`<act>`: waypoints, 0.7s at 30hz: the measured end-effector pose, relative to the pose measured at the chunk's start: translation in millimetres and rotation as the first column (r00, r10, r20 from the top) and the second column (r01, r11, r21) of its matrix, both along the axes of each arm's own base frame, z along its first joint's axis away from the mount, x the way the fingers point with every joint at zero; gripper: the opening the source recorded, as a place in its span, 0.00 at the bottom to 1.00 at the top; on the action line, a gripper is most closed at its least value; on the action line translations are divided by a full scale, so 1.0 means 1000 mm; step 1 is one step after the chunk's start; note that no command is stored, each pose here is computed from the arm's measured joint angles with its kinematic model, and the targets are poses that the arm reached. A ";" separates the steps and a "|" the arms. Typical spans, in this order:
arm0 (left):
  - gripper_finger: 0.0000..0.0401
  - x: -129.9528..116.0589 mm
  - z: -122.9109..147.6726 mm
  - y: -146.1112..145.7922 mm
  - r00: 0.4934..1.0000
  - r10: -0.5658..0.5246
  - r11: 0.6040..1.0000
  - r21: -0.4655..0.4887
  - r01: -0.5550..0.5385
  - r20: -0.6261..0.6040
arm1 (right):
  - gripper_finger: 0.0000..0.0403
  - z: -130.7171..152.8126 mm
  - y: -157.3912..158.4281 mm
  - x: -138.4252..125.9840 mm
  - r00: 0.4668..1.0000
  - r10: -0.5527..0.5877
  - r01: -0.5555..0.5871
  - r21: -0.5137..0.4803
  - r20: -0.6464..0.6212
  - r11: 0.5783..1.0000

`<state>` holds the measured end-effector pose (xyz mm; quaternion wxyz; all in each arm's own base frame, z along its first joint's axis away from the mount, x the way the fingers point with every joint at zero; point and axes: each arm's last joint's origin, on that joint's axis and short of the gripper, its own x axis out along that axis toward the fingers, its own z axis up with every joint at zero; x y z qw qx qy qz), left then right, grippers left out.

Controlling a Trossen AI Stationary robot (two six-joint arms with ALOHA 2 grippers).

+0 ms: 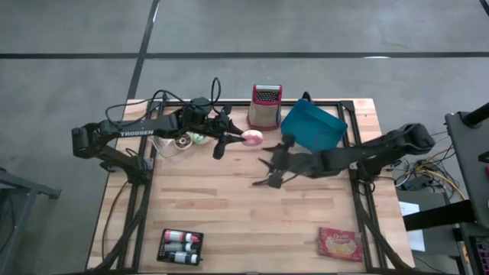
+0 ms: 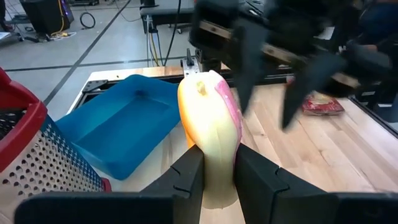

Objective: Pick & Place Food Item
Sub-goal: Put the pink donut into the transparent bin

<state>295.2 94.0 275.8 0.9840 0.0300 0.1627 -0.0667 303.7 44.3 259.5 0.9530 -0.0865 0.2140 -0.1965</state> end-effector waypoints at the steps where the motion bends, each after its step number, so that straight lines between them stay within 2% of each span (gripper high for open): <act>1: 0.21 0.000 0.000 0.000 1.000 0.000 1.000 0.000 0.000 0.000 | 0.42 0.001 -0.002 -0.007 1.000 -0.006 0.005 0.010 0.025 1.000; 5: 0.21 0.000 0.000 0.000 1.000 -0.002 1.000 0.007 0.002 0.001 | 0.42 0.000 -0.007 -0.045 0.992 -0.013 0.004 0.073 0.126 0.997; 11: 0.21 -0.003 0.003 0.000 1.000 -0.002 1.000 0.010 0.001 0.009 | 0.42 -0.025 -0.012 -0.094 0.961 -0.014 -0.027 0.145 0.275 0.989; 18: 0.21 -0.013 0.011 -0.004 1.000 0.001 1.000 0.003 -0.001 -0.010 | 0.42 -0.043 -0.018 -0.124 0.910 -0.011 -0.061 0.161 0.415 0.985; 21: 0.21 -0.023 0.014 -0.006 0.997 0.039 0.999 0.001 -0.039 -0.063 | 0.42 -0.042 -0.019 -0.130 0.894 -0.010 -0.068 0.156 0.448 0.985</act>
